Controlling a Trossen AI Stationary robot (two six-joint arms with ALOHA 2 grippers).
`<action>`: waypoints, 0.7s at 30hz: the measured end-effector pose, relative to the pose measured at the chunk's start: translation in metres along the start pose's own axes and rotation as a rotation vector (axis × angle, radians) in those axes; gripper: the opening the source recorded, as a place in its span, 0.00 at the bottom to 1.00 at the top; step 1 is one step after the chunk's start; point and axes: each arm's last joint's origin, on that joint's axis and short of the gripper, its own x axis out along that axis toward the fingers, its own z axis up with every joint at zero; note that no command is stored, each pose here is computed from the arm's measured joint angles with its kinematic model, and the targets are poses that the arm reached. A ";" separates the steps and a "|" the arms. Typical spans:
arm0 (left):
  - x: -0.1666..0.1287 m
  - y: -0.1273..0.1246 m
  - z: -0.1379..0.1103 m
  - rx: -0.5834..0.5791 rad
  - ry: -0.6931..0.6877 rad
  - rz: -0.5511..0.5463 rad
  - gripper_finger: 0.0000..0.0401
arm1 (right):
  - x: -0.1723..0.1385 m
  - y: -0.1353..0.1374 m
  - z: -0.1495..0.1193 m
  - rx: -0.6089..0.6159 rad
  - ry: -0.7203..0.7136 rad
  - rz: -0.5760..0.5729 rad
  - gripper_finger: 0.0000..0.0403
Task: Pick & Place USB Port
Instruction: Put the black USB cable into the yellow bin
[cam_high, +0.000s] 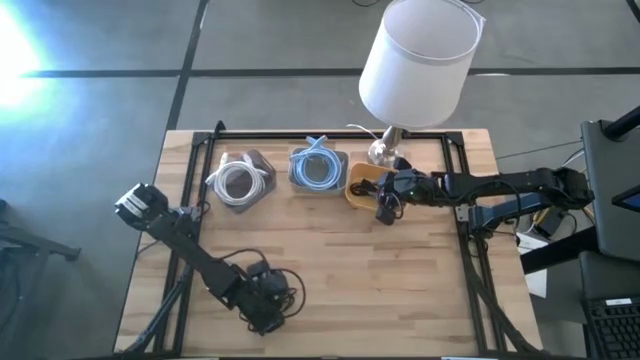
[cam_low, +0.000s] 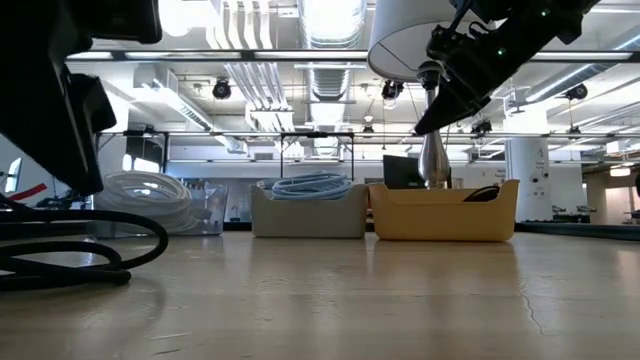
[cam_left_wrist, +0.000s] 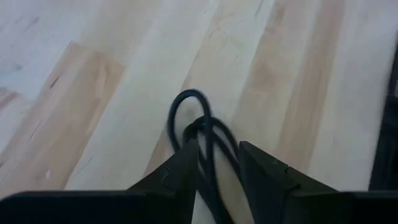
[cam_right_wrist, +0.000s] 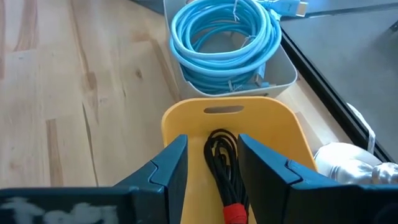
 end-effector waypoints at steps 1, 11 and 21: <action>0.000 0.001 0.000 -0.005 0.002 0.004 0.30 | 0.000 0.000 -0.001 0.000 0.002 0.000 0.34; 0.017 0.001 -0.009 -0.024 0.046 -0.001 0.30 | 0.001 0.000 -0.003 0.002 0.008 -0.001 0.32; 0.022 0.005 -0.007 -0.004 0.059 0.014 0.24 | 0.001 0.000 -0.003 0.002 0.008 -0.001 0.32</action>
